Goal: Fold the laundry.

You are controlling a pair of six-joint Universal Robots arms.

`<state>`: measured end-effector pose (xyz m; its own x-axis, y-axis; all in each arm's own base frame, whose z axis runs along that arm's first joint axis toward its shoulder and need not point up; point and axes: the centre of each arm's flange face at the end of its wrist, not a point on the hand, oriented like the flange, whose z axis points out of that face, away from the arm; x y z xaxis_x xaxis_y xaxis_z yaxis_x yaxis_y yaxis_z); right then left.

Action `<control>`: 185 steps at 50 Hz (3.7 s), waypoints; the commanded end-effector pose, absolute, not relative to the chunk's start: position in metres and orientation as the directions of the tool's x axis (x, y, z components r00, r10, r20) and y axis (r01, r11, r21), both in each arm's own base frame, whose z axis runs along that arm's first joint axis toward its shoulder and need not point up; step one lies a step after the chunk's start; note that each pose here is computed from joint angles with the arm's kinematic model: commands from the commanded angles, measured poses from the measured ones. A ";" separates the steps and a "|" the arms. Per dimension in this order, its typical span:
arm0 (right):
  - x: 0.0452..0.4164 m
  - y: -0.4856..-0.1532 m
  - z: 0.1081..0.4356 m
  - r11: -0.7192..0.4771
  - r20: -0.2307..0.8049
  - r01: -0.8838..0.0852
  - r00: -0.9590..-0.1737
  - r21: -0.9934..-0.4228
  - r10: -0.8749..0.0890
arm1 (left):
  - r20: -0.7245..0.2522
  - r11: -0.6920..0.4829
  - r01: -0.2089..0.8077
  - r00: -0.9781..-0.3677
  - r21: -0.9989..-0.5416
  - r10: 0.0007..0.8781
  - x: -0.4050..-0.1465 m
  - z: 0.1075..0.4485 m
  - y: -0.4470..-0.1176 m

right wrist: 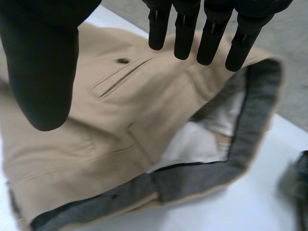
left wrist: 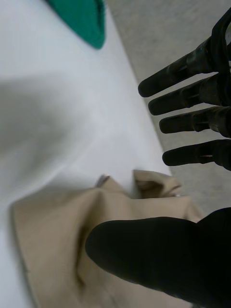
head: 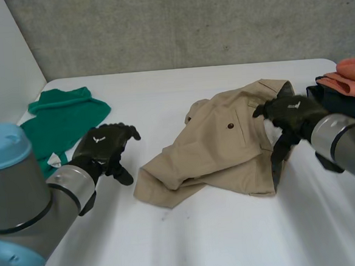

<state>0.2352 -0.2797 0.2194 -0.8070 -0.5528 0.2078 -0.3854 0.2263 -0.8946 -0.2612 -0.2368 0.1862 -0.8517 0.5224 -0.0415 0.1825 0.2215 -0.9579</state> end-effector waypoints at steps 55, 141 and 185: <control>0.220 -0.208 0.508 -0.623 0.432 -0.201 -0.868 -0.756 -0.244 | -0.173 -0.681 -0.167 -0.900 -0.713 0.401 -0.242 0.524 -0.174; 0.192 -0.355 0.117 -0.153 0.555 -0.660 -0.458 -0.736 -0.695 | -0.090 0.320 0.320 -0.818 -0.892 0.568 -0.313 0.133 -0.162; 0.173 -0.282 0.215 0.077 0.457 -0.703 -0.538 -0.707 -0.708 | -0.337 0.097 0.503 -0.698 -0.859 0.632 -0.298 0.225 -0.167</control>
<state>0.1422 -0.2440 0.2432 -0.4949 -0.7405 0.4547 -0.7605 0.1159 -0.6389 -0.2785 -0.0882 0.2430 -0.6438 0.7314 -0.2251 0.5056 0.1858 -0.8425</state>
